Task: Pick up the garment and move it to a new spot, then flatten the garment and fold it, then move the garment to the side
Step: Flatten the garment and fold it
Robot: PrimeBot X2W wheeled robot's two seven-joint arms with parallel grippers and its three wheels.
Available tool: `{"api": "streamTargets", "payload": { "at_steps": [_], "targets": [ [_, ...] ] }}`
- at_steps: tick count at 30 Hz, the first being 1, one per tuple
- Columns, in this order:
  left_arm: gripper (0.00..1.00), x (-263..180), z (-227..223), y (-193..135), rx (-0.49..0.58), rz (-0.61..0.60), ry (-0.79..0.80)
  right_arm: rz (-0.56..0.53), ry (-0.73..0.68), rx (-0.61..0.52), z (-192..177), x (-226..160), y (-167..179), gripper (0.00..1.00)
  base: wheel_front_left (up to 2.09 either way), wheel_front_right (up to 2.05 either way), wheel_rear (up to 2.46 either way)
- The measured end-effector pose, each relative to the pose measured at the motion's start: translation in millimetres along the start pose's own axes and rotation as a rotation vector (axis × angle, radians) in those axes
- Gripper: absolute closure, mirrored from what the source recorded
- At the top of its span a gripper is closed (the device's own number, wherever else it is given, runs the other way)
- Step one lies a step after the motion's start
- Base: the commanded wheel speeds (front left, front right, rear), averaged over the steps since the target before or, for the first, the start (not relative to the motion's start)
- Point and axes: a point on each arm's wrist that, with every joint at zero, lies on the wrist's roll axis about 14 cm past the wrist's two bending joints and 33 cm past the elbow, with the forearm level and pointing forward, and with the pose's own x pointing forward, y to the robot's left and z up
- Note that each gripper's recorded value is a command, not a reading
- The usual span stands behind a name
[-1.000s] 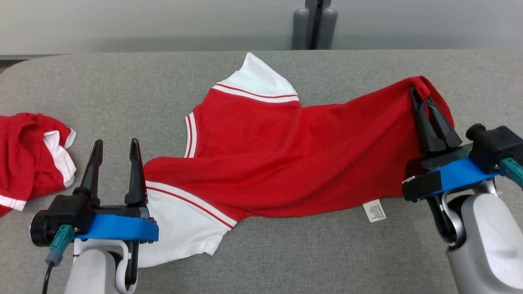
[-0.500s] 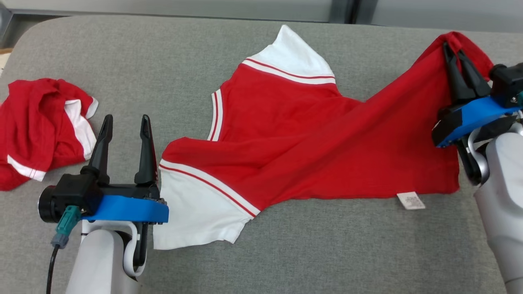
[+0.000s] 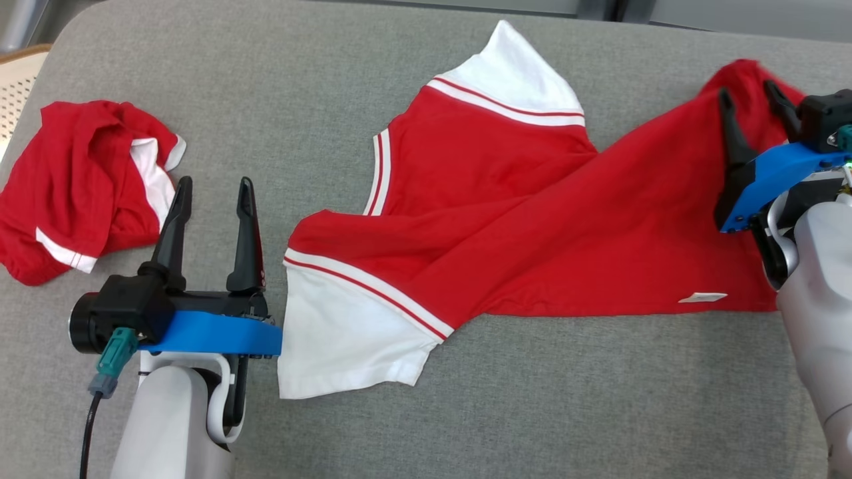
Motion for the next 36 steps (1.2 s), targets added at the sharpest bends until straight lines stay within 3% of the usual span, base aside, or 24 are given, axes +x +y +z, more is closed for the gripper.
{"api": "streamTargets", "payload": {
  "at_steps": [7, 26, 36],
  "targets": [
    [0.0, -0.3, 7.3, -3.4, -0.004, -0.005, -0.021, -0.065, -0.085, 0.054, 23.7, -19.6, -19.2, 0.0, 0.0, 0.0, 0.0],
    [0.0, -33.5, 23.8, -17.0, 0.008, -0.056, -0.052, -0.177, -0.328, 0.138, 54.2, -171.5, -21.1, 0.0, 0.0, 0.0, 0.0],
    [0.0, -39.9, 27.7, -16.3, 0.022, -0.062, -0.059, -0.155, -0.319, 0.158, 41.5, -196.6, 3.1, 0.0, 0.0, 0.0, 0.0]
  ]
}}
